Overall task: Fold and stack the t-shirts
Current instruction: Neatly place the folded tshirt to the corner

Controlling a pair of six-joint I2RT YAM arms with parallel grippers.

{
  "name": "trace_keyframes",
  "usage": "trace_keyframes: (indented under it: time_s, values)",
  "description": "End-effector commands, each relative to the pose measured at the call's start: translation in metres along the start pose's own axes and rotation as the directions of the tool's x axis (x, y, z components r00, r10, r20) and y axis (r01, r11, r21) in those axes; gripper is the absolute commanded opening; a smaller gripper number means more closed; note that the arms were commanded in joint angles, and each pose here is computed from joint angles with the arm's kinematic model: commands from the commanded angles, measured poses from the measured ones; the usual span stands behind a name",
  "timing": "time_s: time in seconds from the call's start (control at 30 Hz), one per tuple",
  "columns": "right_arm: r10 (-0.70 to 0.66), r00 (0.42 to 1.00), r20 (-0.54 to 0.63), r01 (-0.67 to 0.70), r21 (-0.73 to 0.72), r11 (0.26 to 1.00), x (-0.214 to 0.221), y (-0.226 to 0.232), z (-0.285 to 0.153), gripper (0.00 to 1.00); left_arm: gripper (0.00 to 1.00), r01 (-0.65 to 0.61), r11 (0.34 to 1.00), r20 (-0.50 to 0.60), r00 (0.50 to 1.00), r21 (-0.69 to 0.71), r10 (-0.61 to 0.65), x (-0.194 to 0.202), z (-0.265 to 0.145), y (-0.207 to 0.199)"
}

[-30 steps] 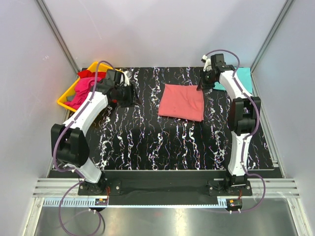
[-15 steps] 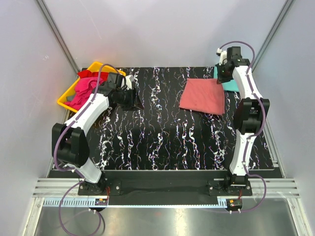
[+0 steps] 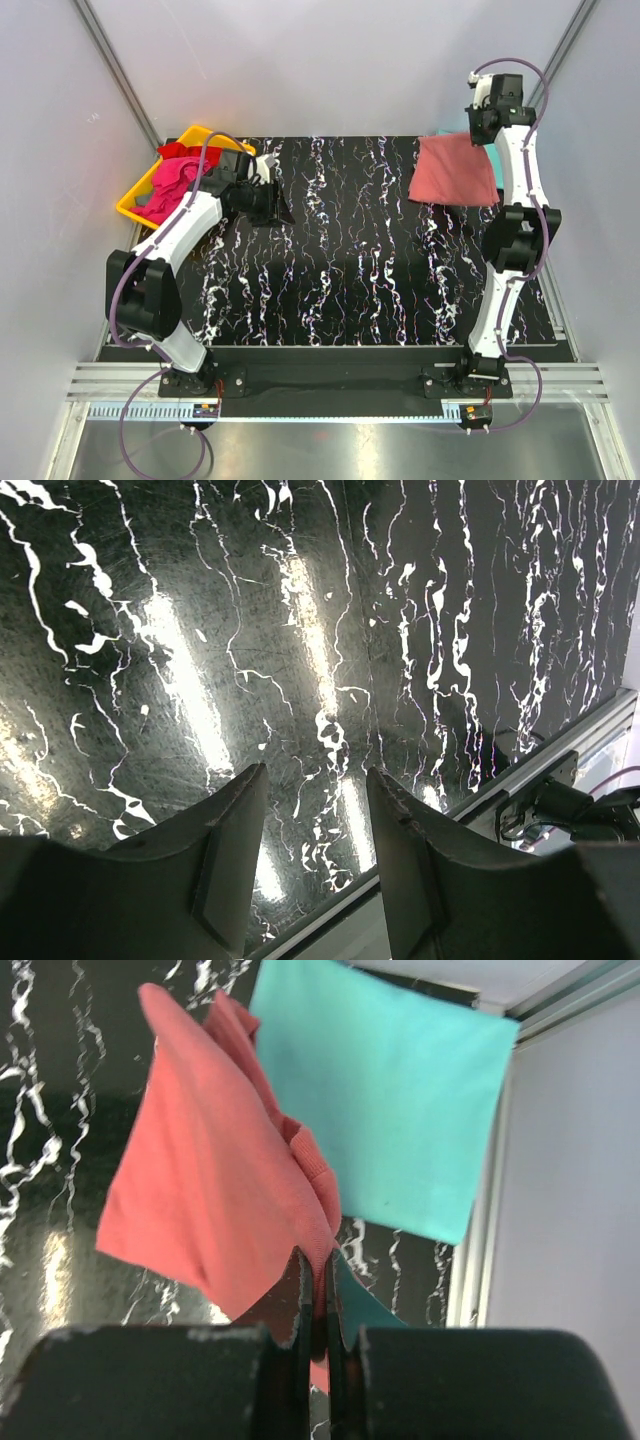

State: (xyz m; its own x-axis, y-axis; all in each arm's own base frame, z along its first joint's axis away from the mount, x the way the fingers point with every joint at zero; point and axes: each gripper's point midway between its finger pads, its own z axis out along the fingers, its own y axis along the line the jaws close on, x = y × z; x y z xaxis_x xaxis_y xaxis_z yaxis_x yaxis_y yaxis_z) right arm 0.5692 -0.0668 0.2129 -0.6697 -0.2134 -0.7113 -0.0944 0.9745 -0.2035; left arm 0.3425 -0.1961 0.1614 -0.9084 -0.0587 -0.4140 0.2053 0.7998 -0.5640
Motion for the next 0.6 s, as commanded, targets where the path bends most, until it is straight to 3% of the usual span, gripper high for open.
trace_keyframes:
  time_s: [0.0,0.17,0.37,0.57]
  values:
    - [-0.015,0.994,0.109,0.007,0.076,0.997,-0.030,-0.027,0.004,0.00,0.49,-0.040,0.997,0.027,0.999,0.062,0.039,-0.005,-0.003,-0.015]
    - [0.008,0.990,0.144,-0.013,0.039,0.999,-0.034,-0.032,0.021,0.00,0.50,-0.052,0.997,0.026,0.998,0.066,0.050,-0.003,-0.004,-0.019]
    - [-0.022,0.969,0.247,0.002,0.080,0.997,-0.060,-0.046,0.014,0.00,0.49,-0.056,0.996,0.022,0.998,0.067,0.055,-0.001,-0.004,-0.020]
    - [-0.048,0.961,0.273,0.015,0.122,0.992,-0.068,-0.067,0.019,0.00,0.49,-0.067,0.995,0.032,0.997,0.069,0.064,-0.002,-0.007,-0.024]
